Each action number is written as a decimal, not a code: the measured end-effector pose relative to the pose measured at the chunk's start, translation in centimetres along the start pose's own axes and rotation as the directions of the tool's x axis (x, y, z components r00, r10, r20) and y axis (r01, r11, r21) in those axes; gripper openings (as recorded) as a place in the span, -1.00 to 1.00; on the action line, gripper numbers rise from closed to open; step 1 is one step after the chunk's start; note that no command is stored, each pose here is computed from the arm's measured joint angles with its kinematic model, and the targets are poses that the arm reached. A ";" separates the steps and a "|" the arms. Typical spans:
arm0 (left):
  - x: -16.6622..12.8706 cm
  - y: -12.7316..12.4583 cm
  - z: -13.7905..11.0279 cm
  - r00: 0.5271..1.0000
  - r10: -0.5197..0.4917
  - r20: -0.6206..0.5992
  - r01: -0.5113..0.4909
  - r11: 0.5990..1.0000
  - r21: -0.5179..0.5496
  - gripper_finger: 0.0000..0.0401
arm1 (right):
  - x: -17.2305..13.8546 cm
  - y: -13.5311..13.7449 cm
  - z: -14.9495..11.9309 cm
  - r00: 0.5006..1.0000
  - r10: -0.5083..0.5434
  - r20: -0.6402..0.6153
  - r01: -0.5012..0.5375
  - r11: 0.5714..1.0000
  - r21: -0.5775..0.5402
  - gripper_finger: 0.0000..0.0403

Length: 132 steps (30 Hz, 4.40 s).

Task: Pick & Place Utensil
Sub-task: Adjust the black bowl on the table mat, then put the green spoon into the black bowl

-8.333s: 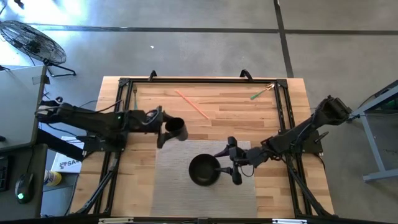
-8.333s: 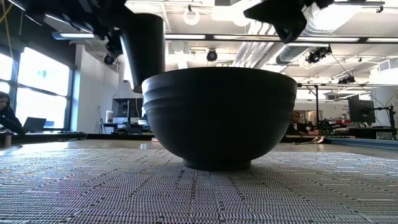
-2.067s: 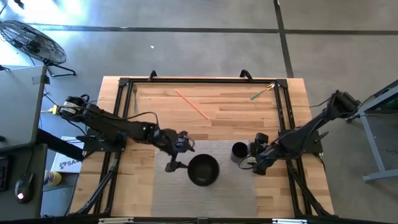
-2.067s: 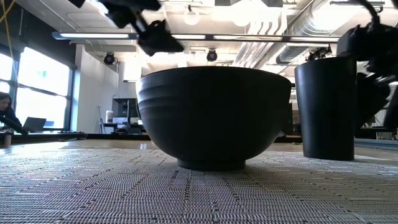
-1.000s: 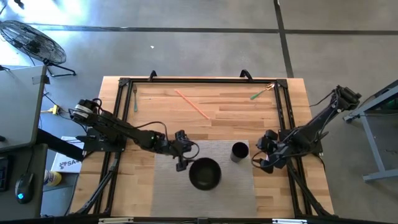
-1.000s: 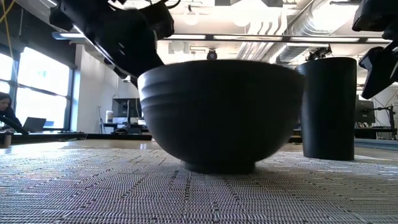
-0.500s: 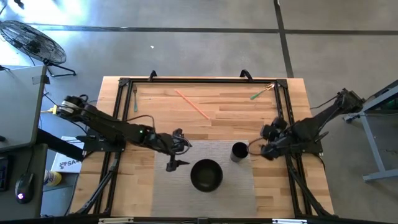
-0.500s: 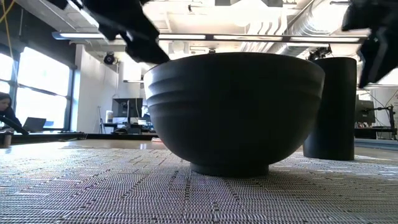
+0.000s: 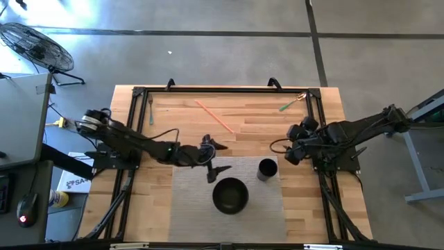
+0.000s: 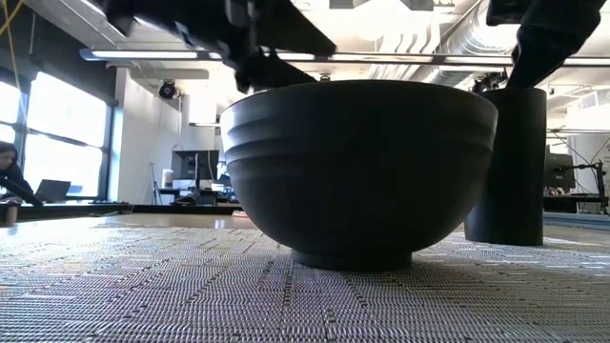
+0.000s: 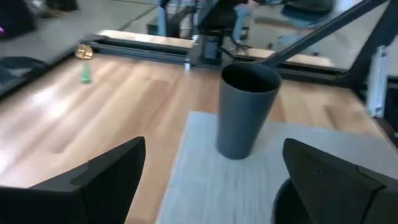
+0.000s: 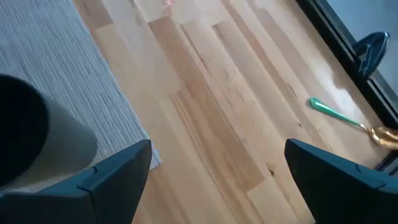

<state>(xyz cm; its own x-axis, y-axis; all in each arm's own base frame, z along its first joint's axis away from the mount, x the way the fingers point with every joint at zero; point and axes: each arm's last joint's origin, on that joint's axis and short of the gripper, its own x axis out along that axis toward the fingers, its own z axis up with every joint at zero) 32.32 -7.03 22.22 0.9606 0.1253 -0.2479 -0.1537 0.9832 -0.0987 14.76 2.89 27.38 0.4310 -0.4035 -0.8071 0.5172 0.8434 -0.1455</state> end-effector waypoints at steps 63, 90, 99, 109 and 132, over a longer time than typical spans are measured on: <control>1.6 -3.9 -2.1 0.662 -0.136 -0.737 -0.025 0.979 -0.202 0.87 | 0.0 -0.1 0.1 0.999 -0.038 0.038 0.040 0.998 -0.048 0.80; -0.2 -4.3 -0.9 0.668 -0.108 -0.736 -0.031 0.985 -0.172 0.86 | 0.1 -0.4 0.3 0.996 -0.073 0.053 0.075 0.997 -0.031 0.80; 0.0 -4.1 0.7 0.803 0.021 -0.595 -0.093 0.992 -0.090 0.86 | 0.4 -0.7 0.7 0.997 -0.068 0.043 0.068 0.998 -0.009 0.80; 0.8 -3.6 -0.9 0.732 -0.002 -0.681 -0.085 0.992 -0.094 0.86 | 0.5 -0.4 1.2 0.997 -0.024 0.067 0.026 0.999 -0.021 0.80; -1.9 -4.4 -0.4 0.684 0.022 -0.729 -0.071 0.997 -0.037 0.86 | 1.4 -1.8 2.9 0.989 -0.089 0.119 0.046 0.943 0.329 0.80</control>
<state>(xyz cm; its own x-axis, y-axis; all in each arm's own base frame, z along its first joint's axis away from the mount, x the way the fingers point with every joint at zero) 31.12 -11.62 22.75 0.4854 0.0105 -0.8742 -0.2299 0.9663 -0.1161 16.55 -0.25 28.16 0.4678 -0.5166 -0.7172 0.7509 0.6602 0.0142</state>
